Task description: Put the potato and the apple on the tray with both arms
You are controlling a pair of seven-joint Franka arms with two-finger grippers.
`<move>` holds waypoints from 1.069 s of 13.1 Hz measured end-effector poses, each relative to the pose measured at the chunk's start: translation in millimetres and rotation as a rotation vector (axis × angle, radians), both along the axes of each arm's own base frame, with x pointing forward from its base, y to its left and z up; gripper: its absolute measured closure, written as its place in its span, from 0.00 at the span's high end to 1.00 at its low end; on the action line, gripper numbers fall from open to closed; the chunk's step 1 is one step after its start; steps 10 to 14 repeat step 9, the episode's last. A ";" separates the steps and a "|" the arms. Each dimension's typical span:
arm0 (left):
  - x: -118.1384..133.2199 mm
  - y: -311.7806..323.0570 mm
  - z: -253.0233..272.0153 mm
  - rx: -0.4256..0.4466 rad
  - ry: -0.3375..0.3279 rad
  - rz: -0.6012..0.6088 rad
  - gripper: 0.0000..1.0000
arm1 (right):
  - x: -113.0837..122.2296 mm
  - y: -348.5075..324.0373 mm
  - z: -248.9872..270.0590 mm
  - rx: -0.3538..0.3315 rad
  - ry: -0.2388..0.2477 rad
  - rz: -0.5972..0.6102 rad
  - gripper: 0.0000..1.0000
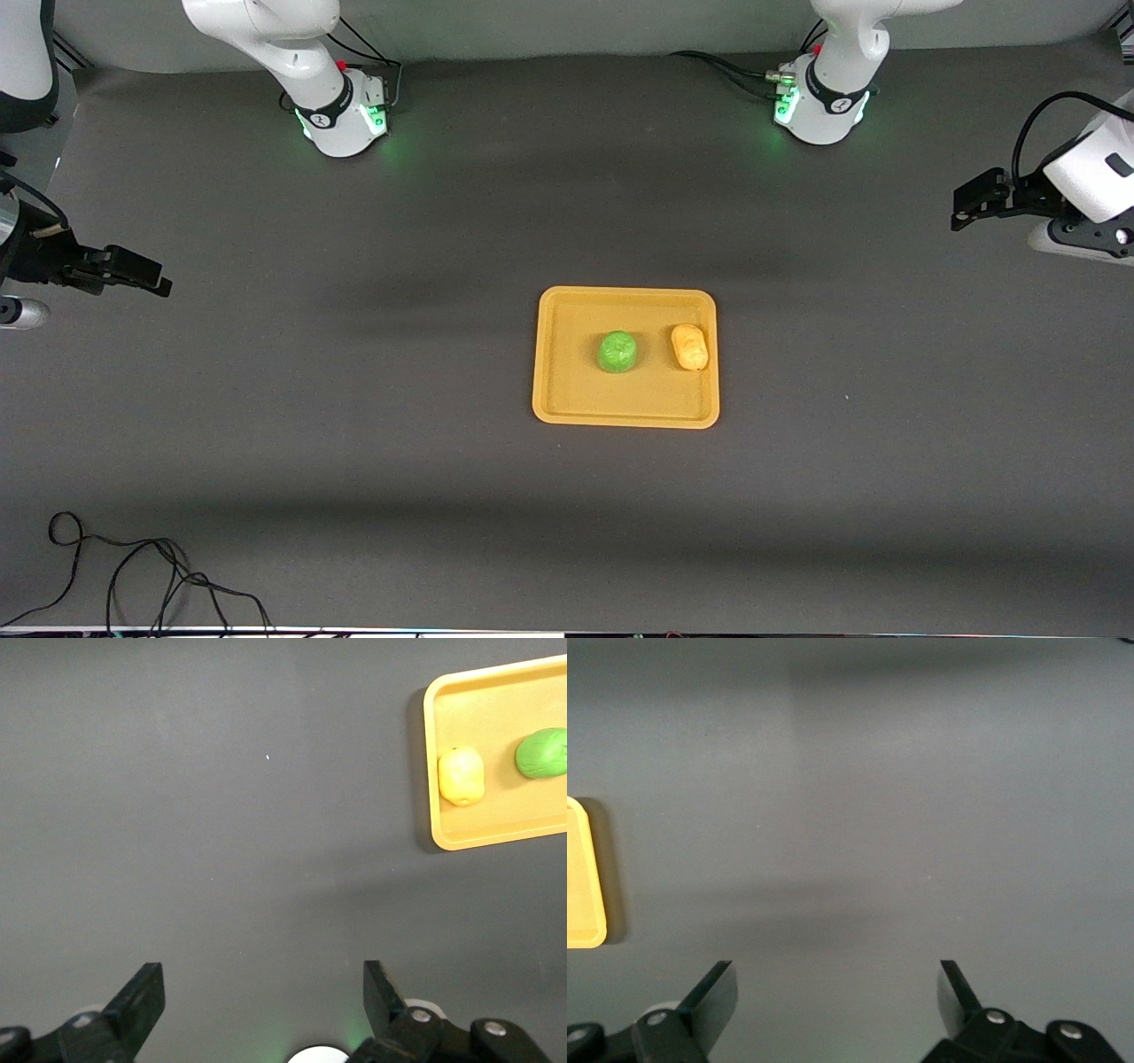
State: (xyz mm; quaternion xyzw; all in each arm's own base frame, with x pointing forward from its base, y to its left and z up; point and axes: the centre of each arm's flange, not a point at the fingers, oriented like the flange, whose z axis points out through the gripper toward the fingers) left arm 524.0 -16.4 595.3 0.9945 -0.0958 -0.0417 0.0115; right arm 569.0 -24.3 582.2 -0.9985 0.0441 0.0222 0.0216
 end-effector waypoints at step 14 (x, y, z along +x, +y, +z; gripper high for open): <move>3.0 2.6 1.7 0.014 -0.026 0.001 1.00 | -3.4 0.3 6.1 -0.006 -0.007 0.002 1.00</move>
